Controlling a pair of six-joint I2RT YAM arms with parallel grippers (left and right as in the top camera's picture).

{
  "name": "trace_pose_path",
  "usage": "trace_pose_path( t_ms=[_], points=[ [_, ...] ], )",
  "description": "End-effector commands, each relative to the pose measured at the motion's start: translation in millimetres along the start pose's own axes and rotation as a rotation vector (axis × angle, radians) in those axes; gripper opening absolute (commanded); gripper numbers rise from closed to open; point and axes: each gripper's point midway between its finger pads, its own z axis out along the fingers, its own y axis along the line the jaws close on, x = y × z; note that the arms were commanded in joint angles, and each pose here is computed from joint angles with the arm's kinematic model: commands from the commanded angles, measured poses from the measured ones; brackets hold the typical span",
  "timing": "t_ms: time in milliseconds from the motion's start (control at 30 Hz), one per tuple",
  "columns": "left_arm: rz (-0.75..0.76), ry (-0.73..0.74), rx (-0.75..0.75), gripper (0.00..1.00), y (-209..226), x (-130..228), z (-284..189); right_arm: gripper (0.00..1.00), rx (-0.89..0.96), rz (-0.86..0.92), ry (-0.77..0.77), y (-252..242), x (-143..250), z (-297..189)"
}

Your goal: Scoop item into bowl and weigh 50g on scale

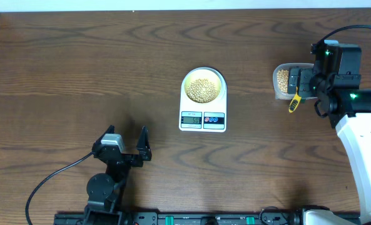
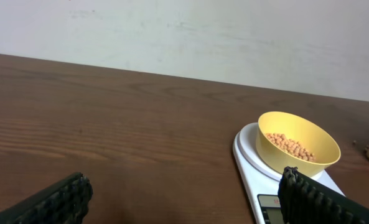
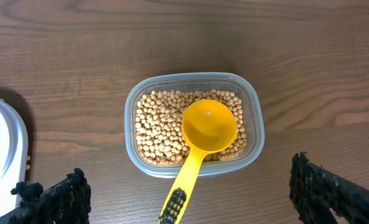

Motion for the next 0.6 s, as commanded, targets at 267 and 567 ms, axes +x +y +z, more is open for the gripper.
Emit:
trace_pose_path(
  t_ms=[267,567],
  points=[
    [0.099,0.045,-0.035,0.98,8.3,14.5,0.3,0.99,-0.001,-0.014,-0.004,1.3,-1.0,-0.4],
    [0.179,0.043,-0.077,0.98,15.8,13.4,-0.1,0.99,-0.001,-0.014,-0.004,1.3,-1.0,-0.4]
  ],
)
